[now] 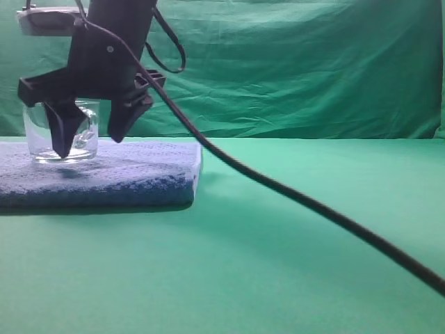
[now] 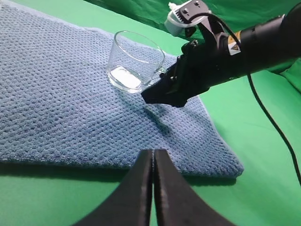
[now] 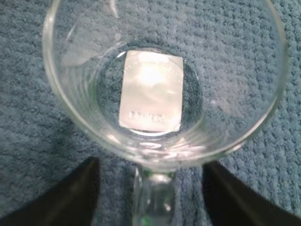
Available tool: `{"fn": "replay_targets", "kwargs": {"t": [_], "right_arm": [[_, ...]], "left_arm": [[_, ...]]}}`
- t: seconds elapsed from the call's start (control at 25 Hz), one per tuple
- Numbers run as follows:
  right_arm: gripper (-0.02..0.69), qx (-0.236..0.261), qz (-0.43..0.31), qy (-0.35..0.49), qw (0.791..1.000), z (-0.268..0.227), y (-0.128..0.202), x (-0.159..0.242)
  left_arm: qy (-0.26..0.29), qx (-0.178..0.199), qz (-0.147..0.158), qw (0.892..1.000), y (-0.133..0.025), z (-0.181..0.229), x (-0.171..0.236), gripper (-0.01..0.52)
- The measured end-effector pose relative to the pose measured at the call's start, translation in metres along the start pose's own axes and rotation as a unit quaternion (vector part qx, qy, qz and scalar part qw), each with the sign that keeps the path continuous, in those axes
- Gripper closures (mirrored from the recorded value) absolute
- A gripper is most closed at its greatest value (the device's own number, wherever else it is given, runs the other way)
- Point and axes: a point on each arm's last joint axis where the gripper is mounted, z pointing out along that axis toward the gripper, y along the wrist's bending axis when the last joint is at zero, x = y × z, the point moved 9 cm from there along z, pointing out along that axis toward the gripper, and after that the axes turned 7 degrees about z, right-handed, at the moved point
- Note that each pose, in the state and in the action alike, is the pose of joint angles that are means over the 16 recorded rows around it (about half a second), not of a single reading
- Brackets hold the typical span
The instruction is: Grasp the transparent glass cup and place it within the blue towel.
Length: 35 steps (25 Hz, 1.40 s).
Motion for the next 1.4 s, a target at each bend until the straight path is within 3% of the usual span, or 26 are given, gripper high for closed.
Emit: {"fn": "replay_targets", "kwargs": {"t": [0.24, 0.4, 0.84, 1.4], "right_arm": [[0.522, 0.043, 0.062, -0.024, 0.997, -0.097, -0.031, -0.008], [0.600, 0.064, 0.097, -0.048, 0.992, -0.155, -0.048, -0.003], [0.610, 0.069, 0.129, -0.104, 0.984, -0.260, -0.071, 0.056], [0.610, 0.055, 0.139, -0.133, 0.980, -0.304, -0.079, 0.188]], "left_arm": [[0.000, 0.000, 0.000, 1.000, 0.000, 0.000, 0.000, 0.514], [0.000, 0.000, 0.000, 1.000, 0.000, 0.000, 0.000, 0.514], [0.000, 0.000, 0.000, 1.000, 0.000, 0.000, 0.000, 0.514], [0.000, 0.000, 0.000, 1.000, 0.000, 0.000, 0.000, 0.514]]}}
